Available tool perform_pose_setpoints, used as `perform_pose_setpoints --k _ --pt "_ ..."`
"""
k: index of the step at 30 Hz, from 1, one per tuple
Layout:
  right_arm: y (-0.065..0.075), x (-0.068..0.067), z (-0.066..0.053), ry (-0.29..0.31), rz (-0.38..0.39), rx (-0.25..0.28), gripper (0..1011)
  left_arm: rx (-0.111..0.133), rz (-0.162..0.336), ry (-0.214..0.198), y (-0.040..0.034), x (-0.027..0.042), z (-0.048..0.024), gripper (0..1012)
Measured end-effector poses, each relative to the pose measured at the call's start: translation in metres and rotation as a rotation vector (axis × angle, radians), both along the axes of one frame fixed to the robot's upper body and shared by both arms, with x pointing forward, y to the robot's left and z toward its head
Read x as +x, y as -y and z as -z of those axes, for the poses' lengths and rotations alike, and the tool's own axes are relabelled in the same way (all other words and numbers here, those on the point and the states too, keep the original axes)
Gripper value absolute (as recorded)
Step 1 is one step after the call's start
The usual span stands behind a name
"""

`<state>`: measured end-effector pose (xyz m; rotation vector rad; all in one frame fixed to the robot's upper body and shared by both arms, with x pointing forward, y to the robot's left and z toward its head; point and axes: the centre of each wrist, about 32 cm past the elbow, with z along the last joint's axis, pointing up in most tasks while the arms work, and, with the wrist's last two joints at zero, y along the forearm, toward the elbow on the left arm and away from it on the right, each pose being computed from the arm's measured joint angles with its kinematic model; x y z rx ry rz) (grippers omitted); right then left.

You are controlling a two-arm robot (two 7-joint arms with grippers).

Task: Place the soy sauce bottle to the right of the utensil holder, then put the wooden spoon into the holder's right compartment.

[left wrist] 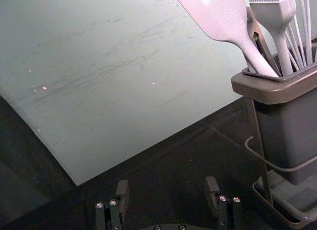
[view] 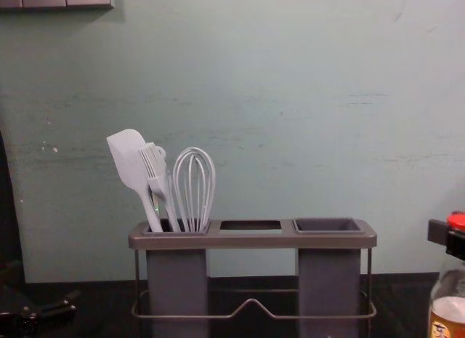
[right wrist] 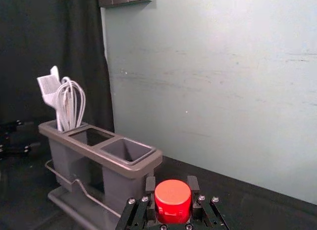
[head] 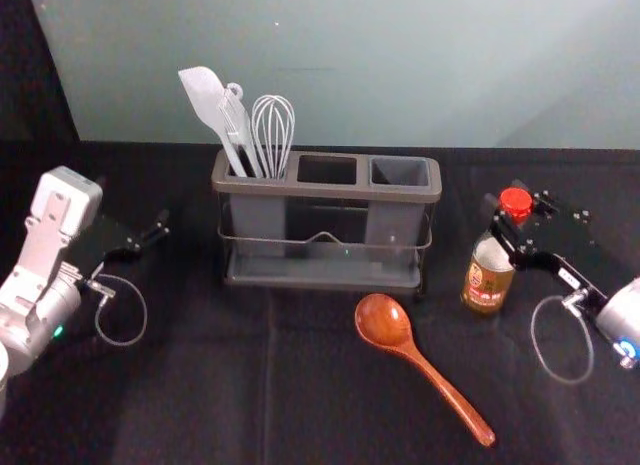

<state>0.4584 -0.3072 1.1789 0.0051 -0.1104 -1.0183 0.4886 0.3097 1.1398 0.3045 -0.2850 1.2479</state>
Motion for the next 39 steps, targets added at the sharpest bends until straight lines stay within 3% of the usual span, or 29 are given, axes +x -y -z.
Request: perform_pose_setpoints --k 16,39 --pt "-0.012 0.027 0.008 0.030 0.006 0.033 380 0.000 0.000 0.000 0.0000 0.0000 0.0000 1005" --pt "-0.022 0.042 0.012 0.031 0.005 0.059 378 0.000 0.000 0.000 0.0000 0.0000 0.0000 1005"
